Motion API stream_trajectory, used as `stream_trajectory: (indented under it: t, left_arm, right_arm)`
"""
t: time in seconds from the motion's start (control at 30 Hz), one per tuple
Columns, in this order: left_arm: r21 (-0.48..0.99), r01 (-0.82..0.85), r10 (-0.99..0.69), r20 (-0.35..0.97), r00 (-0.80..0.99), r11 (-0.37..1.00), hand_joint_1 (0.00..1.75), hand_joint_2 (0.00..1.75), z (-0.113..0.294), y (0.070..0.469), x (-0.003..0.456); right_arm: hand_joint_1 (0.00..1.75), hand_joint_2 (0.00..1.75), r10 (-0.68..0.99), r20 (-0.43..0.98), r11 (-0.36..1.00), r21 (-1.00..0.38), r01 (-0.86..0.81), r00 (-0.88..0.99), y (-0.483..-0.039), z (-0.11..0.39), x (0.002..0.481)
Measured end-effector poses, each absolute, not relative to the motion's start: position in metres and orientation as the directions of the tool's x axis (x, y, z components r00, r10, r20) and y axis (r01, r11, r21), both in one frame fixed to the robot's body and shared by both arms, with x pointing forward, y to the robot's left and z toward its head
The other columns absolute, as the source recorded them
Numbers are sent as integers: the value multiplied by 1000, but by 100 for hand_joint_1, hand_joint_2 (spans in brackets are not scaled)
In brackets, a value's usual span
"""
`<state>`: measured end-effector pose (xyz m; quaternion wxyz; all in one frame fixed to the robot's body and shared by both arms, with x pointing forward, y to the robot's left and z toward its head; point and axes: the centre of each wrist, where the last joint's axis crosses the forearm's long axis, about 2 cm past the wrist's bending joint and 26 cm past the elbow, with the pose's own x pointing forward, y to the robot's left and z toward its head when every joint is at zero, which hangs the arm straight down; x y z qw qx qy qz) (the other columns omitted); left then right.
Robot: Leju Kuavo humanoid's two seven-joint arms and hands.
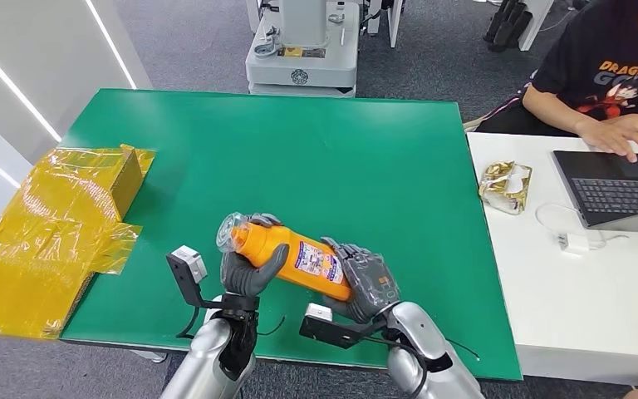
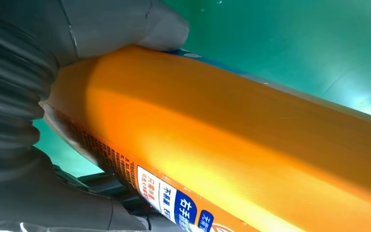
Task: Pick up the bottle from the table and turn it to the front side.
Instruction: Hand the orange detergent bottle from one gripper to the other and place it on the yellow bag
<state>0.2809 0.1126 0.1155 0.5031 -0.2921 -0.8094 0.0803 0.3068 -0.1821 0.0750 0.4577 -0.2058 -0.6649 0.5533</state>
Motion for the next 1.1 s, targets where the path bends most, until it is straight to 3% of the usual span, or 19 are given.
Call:
stream_trajectory:
  t: [0.07,0.1,0.23,0.47,0.77,1.1]
  left_arm:
    - [-418,404,555,767,-323,813,175,175,116,112,281]
    - [-415,410,555,767,-323,812,175,175,117,111,281]
    - [-406,420,553,766,-328,812,175,175,119,109,282]
    - [-416,419,563,756,-334,807,175,175,121,110,283]
    - [-419,414,564,753,-339,808,175,175,122,112,284]
    - [-365,299,469,751,-465,882,175,175,135,132,287]
  right_arm:
    - [3,175,784,376,314,-927,-206,-494,-182,74,302]
    - [0,175,784,374,324,-927,-188,-495,-182,73,299]
    - [0,175,765,398,394,-911,-121,-507,-178,73,284]
    - [0,175,676,560,646,-763,19,-479,-172,86,267]
    - [0,175,645,595,699,-714,55,-479,-171,92,261]
    - [0,175,504,675,843,-519,139,-539,-161,101,250]
